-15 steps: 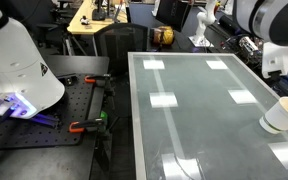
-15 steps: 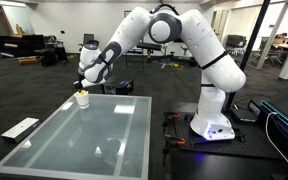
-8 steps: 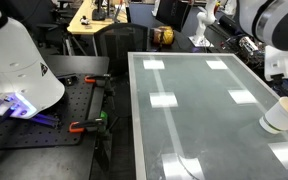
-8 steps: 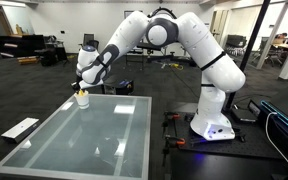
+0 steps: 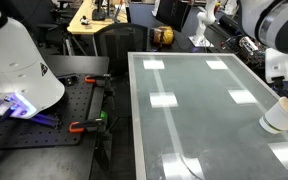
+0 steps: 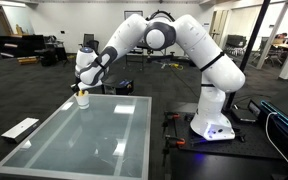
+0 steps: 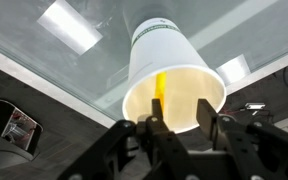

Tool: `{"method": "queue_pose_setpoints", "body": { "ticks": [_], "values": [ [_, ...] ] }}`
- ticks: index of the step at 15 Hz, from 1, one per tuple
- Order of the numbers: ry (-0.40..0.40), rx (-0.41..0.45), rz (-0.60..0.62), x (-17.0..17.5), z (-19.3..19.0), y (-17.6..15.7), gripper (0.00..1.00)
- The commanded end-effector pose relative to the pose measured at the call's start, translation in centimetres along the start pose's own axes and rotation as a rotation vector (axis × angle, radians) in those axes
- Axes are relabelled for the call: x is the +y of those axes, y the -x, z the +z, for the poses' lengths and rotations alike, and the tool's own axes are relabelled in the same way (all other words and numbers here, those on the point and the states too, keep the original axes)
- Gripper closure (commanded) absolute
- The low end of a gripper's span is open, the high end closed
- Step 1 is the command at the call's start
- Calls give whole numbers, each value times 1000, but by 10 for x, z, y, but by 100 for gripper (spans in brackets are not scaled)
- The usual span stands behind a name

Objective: Take the pen out of the cup and put it on the table

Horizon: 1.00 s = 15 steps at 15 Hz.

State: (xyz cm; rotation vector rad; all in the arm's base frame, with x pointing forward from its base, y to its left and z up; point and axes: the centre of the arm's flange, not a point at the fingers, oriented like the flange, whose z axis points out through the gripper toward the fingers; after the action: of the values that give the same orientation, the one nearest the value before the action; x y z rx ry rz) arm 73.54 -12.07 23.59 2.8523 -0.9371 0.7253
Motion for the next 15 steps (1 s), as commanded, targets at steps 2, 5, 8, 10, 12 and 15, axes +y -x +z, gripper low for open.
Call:
{"method": "queue_pose_setpoints", "body": {
  "ticks": [2, 5, 8, 10, 12, 15],
  "values": [
    [1, -21, -10, -5, 7, -11, 57],
    [9, -21, -14, -6, 11, -11, 57],
    [15, -24, -17, -6, 16, -9, 59],
    [19, -24, -19, -7, 19, -8, 59],
    [22, -25, -22, -7, 20, -7, 60],
    [24, -21, -24, -7, 18, -6, 59]
  ]
}}
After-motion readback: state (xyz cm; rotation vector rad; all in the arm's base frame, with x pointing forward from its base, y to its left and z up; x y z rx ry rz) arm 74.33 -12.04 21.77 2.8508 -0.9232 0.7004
